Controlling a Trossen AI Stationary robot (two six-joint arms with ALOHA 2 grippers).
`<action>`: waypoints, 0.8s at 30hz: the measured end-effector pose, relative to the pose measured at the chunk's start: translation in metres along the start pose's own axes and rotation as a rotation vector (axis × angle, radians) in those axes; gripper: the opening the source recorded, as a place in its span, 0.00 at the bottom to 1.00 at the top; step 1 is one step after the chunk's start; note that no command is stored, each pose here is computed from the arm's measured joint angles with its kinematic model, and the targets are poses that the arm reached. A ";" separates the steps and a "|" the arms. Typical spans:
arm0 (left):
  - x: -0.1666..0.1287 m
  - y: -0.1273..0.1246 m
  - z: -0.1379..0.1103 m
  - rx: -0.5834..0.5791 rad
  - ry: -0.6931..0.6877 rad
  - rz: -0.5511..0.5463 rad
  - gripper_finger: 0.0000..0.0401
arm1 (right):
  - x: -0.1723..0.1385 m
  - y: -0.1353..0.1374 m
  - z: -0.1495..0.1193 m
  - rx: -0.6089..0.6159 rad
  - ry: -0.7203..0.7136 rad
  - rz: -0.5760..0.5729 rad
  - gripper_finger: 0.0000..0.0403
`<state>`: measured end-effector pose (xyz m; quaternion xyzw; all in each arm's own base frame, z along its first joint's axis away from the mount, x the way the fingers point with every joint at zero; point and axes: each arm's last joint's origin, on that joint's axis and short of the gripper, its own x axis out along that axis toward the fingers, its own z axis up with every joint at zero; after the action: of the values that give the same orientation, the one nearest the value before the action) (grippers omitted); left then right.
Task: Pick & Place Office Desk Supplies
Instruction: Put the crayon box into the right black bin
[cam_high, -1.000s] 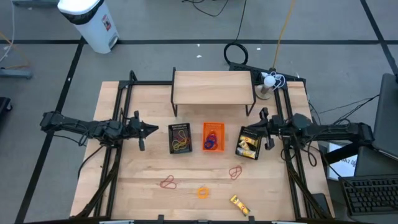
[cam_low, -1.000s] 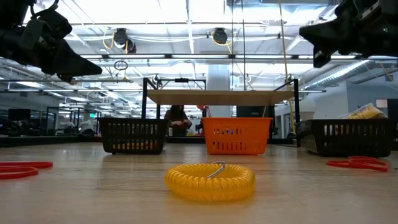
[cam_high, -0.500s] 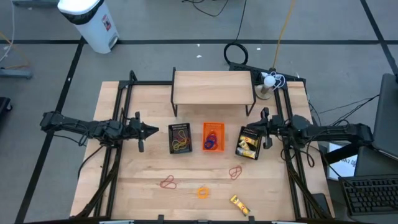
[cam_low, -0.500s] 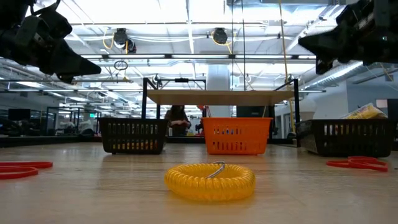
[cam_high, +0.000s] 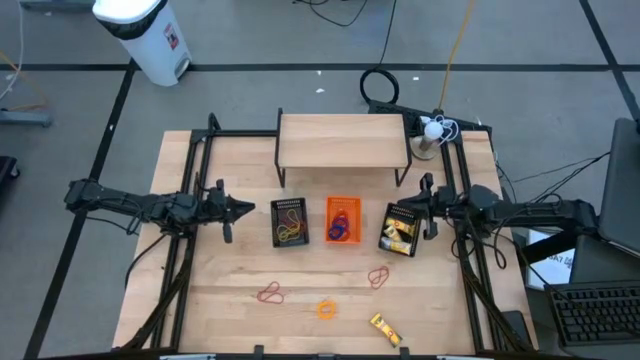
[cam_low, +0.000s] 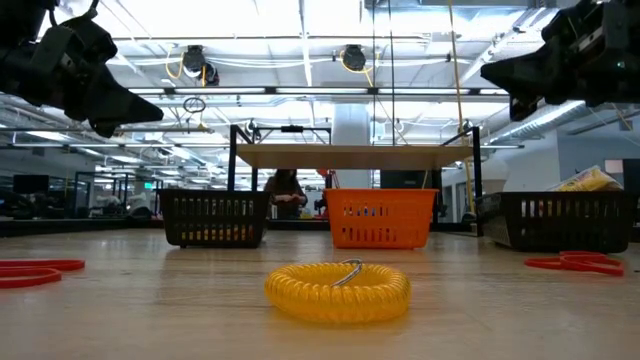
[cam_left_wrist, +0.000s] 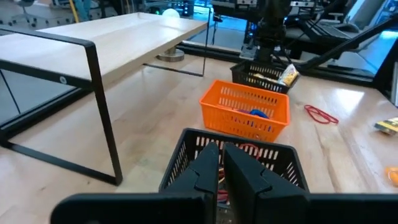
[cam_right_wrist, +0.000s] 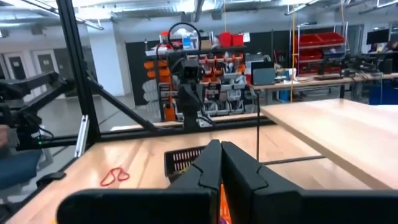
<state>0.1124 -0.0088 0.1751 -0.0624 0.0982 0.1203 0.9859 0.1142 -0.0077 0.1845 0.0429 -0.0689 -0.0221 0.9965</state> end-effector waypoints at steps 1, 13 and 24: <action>0.000 0.000 -0.001 0.009 0.007 0.002 0.06 | 0.000 0.000 -0.001 0.000 0.009 -0.001 0.00; 0.003 0.001 -0.016 0.015 0.016 -0.015 0.06 | 0.000 0.000 -0.003 0.001 0.027 -0.003 0.00; 0.005 0.000 -0.022 0.040 -0.030 -0.066 0.06 | 0.000 -0.001 -0.003 0.016 0.031 -0.029 0.00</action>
<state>0.1136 -0.0107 0.1526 -0.0442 0.0838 0.0867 0.9917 0.1146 -0.0085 0.1812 0.0520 -0.0530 -0.0354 0.9966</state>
